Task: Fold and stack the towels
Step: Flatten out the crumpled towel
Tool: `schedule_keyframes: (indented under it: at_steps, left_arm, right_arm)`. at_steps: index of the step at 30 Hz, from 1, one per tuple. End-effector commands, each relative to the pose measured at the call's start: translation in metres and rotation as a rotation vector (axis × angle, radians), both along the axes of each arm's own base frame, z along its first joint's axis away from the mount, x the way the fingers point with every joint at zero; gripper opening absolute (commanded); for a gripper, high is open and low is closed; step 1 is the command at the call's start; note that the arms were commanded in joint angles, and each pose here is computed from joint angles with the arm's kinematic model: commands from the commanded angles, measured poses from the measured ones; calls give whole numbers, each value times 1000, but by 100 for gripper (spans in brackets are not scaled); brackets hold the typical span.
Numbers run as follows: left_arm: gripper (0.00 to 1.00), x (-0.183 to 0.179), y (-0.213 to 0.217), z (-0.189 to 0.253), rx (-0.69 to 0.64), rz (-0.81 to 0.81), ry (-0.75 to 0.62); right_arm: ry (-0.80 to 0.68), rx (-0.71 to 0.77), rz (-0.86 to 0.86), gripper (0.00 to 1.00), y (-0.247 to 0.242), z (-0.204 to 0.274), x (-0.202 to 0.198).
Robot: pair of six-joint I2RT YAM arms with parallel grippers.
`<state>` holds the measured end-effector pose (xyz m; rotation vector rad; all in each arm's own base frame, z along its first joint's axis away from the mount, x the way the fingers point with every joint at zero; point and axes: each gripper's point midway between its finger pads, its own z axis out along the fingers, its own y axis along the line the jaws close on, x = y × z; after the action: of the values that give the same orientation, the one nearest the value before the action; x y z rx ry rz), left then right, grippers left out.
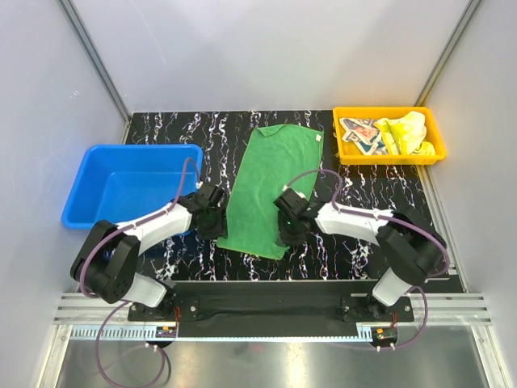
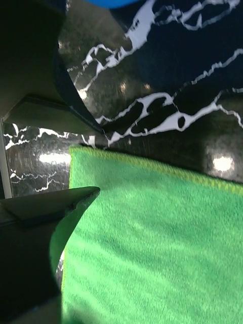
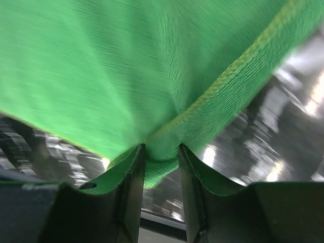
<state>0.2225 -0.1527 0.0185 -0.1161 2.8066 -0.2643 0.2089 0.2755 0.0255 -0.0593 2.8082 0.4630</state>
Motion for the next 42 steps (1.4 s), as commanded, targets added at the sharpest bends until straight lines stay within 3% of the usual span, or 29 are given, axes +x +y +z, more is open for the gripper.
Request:
schedule_keyframes:
  at_steps: [1,7,13,16,23,28,31,37,42]
  left_arm:
    - [50,1,12,6,46,37,-42]
    - [50,2,6,34,-1,27,-119]
    - [52,7,-47,71,-251,-100,-213]
    - [53,1,-55,57,-292,-108,-168]
    - [52,-4,-34,28,-167,-47,-98]
    - [51,-4,-2,17,7,22,-81]
    - [51,-2,6,21,41,38,-101]
    - [51,4,4,40,31,40,-136]
    - [53,8,-23,72,-97,-52,-205]
  right_arm:
    - [-35,-85,-105,39,-40,9,-12]
    - [-28,-47,-188,38,-74,20,-45]
    - [-99,-24,-213,38,-71,45,-31]
    - [-115,31,-158,38,-50,47,-21]
    - [-64,-44,-145,34,-51,15,-22]
    - [-45,-173,-207,33,-85,3,-34]
    - [-50,-212,-243,33,-103,7,-41]
    - [-74,-173,-275,34,-109,26,-45]
    - [-109,-108,-241,32,-92,43,-35]
